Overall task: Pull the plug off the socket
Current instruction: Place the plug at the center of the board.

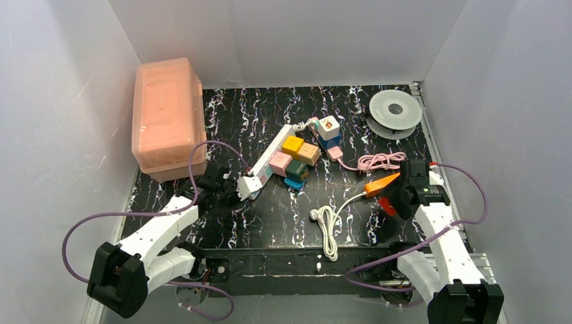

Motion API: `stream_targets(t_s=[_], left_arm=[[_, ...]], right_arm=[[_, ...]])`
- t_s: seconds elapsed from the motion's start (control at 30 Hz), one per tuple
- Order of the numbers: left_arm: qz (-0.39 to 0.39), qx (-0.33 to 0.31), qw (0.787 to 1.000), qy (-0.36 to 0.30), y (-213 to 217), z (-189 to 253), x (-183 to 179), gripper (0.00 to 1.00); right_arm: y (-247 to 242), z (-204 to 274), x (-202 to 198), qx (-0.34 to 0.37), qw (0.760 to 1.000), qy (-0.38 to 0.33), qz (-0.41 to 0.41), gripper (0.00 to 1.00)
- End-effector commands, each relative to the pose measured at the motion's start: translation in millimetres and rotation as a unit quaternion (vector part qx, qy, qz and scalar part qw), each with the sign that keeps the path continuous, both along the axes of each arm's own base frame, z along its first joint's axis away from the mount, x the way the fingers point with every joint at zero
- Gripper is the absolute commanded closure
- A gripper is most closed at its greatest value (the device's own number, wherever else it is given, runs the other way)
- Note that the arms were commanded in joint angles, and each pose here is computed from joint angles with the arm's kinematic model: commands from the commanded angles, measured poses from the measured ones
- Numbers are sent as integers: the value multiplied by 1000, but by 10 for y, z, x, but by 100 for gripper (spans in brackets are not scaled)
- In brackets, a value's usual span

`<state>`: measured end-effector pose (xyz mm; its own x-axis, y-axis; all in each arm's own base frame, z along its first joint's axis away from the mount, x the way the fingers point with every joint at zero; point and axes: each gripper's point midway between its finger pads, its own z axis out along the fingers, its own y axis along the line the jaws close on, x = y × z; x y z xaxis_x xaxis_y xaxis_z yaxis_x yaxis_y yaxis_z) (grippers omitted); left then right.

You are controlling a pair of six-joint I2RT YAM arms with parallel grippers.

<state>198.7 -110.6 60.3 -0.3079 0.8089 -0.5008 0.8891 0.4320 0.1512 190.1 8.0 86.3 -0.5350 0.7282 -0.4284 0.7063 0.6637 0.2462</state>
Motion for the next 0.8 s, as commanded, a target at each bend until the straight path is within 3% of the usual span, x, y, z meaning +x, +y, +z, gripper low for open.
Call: stream_targets(t_s=[0.0, 0.13, 0.4, 0.63, 0.7, 0.77], left_arm=[[-3, -22, 999, -37, -50, -2, 107, 100], [-6, -26, 999, -25, -45, -78, 26, 99], [-33, -19, 999, -30, 44, -239, -178, 79], [-34, -16, 999, -23, 77, -269, -254, 66], [-34, -17, 999, -18, 76, -268, -268, 59], [-34, -20, 999, -17, 68, -266, -275, 47]], right_arm=[[-125, -75, 76, -14, 998, -11, -57, 97], [-285, -128, 23, -54, 995, 6, -78, 94], [-314, -166, 21, -67, 996, -4, -62, 64], [-190, -338, -1, -34, 998, 18, -59, 61], [-147, -375, 12, -23, 998, 25, -55, 61], [-120, -429, 8, -17, 998, 35, -53, 60]])
